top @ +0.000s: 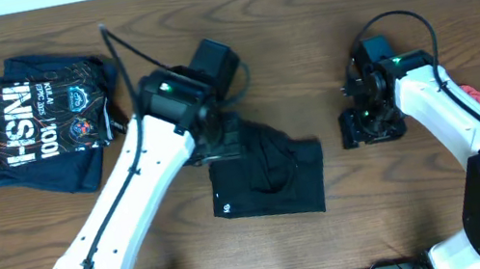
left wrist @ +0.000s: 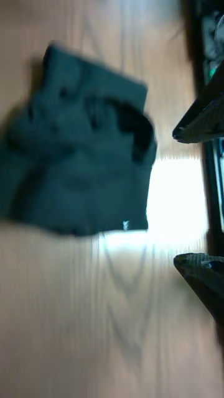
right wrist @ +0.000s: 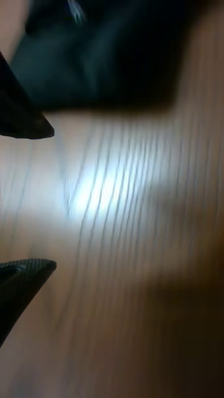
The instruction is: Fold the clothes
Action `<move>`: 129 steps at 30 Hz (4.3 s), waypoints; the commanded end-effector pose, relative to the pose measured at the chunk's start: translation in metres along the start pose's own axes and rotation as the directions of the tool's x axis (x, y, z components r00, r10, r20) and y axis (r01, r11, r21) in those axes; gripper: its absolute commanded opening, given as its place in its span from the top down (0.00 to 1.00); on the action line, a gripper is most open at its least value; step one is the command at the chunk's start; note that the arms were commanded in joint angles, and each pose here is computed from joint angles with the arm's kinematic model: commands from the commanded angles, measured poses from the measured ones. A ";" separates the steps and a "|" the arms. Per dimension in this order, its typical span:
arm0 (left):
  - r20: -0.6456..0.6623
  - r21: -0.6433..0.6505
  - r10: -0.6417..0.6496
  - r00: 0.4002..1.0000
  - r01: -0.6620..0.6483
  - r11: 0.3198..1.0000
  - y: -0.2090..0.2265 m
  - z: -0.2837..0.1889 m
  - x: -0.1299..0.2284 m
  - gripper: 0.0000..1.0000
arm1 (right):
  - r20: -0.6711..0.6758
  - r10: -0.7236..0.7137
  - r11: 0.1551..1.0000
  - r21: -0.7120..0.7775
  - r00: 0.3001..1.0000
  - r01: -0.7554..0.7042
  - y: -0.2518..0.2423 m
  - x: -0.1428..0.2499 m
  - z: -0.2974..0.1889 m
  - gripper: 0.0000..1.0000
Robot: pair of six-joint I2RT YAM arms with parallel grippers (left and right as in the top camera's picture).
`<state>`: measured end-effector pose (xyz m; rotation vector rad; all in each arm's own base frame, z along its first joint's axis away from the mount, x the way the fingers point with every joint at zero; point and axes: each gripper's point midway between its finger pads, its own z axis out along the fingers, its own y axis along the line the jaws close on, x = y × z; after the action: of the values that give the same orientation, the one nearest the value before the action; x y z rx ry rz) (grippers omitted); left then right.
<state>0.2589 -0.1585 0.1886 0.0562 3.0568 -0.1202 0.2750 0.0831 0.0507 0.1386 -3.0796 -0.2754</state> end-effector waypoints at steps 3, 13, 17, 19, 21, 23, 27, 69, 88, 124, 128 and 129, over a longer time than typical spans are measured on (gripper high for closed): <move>0.009 -0.043 -0.117 0.993 0.117 0.992 0.036 0.011 -0.014 0.41 | 0.038 -0.193 0.960 -0.200 0.980 0.197 0.053 0.000 0.001 0.40; -0.042 0.111 -0.053 0.998 0.057 0.992 0.027 0.070 -0.013 0.37 | 0.050 -0.122 0.989 -0.079 0.991 0.126 0.051 -0.010 0.014 0.46; -0.036 0.178 -0.025 0.999 0.031 0.984 0.018 0.091 -0.011 0.33 | 0.022 -0.130 0.988 -0.077 0.991 0.132 0.053 -0.008 0.025 0.47; -0.030 0.180 -0.025 0.999 0.030 0.983 0.018 0.100 -0.010 0.31 | 0.003 -0.135 0.988 -0.075 0.991 0.134 0.054 -0.006 0.030 0.47; -0.026 0.182 -0.025 0.999 0.029 0.983 0.019 0.106 -0.009 0.30 | -0.013 -0.141 0.988 -0.073 0.990 0.139 0.055 -0.004 0.035 0.47; -0.023 0.183 -0.025 0.999 0.029 0.983 0.019 0.111 -0.009 0.30 | -0.017 -0.146 0.987 -0.072 0.989 0.144 0.057 -0.004 0.037 0.47; -0.009 0.193 -0.023 1.000 0.025 0.981 0.019 0.121 -0.009 0.29 | -0.009 -0.145 0.987 -0.073 0.989 0.144 0.057 -0.006 0.037 0.48; 0.040 0.630 0.348 0.937 -0.294 0.719 -0.103 0.094 0.042 0.94 | 0.011 0.083 0.996 0.037 0.996 -0.083 0.009 -0.011 0.023 0.48; 0.209 0.612 0.426 0.880 -0.457 0.645 -0.171 0.083 0.058 0.88 | 0.026 0.099 0.995 -0.015 0.995 -0.098 -0.003 -0.009 0.005 0.47; 0.083 0.331 0.097 0.992 -0.120 0.936 -0.020 0.108 -0.021 0.60 | -0.041 -0.160 0.881 -0.457 0.986 0.124 0.089 0.016 -0.034 0.40; 0.083 0.331 0.097 0.992 -0.120 0.936 -0.020 0.109 -0.021 0.60 | -0.080 -0.168 0.873 -0.476 0.982 0.111 0.099 0.031 -0.017 0.44; 0.083 0.331 0.097 0.992 -0.120 0.936 -0.020 0.109 -0.021 0.60 | -0.088 -0.182 0.868 -0.482 0.979 0.118 0.102 0.036 -0.012 0.47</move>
<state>0.2881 -0.1916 0.0893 0.2354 2.9109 -0.6458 0.2459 0.1666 0.0840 0.3419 -2.8184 -0.9315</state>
